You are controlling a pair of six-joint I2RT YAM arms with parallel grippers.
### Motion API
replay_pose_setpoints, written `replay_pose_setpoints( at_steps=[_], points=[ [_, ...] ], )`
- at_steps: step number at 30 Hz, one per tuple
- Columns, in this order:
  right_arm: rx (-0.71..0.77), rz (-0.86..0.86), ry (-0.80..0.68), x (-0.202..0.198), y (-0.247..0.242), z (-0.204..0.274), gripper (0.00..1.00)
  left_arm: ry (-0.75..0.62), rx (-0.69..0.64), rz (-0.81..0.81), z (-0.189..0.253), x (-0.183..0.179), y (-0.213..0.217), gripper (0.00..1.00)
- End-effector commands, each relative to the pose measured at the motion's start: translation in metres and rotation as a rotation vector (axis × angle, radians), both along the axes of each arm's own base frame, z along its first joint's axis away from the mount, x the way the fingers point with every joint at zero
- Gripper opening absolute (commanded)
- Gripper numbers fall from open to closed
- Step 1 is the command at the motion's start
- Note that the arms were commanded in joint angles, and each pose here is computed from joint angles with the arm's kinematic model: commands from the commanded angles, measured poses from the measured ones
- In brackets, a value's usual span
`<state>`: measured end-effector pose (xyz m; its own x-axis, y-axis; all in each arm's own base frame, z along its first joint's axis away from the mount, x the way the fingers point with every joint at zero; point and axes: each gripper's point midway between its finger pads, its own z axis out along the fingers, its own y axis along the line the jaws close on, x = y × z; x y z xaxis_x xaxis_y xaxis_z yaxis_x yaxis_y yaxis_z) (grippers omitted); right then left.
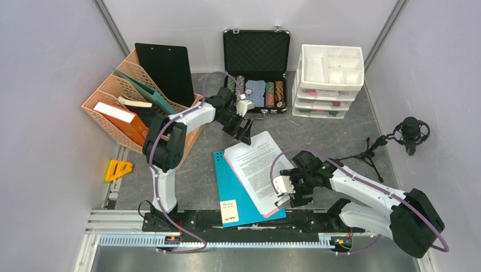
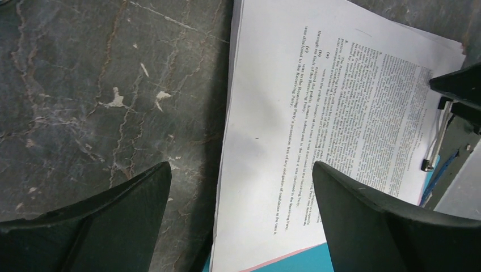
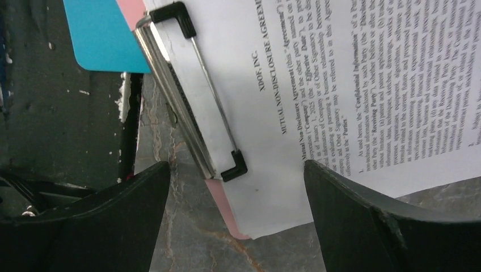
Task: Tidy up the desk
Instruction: Pick up the folder from the center of the board.
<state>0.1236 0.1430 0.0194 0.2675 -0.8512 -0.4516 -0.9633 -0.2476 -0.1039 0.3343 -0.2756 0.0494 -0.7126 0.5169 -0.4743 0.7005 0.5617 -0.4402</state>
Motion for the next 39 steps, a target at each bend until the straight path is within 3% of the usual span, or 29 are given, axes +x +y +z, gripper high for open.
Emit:
replay_pose_setpoints(
  at_steps=[1,12,24,39],
  points=[
    [0.005,-0.004,-0.024,0.002,0.006,-0.011,0.93,0.023,-0.082,-0.006,0.011,0.004,-0.014,1.0],
    [-0.018,-0.087,-0.115,0.026,0.006,-0.024,0.82,0.075,-0.098,-0.022,-0.014,0.003,-0.02,1.0],
    [-0.091,-0.151,-0.157,0.035,-0.009,-0.039,0.77,0.248,-0.144,-0.102,-0.035,-0.021,-0.026,1.0],
    [-0.195,-0.275,-0.272,0.06,-0.032,-0.048,0.71,0.352,-0.214,-0.148,0.005,-0.035,-0.007,0.74]
  ],
)
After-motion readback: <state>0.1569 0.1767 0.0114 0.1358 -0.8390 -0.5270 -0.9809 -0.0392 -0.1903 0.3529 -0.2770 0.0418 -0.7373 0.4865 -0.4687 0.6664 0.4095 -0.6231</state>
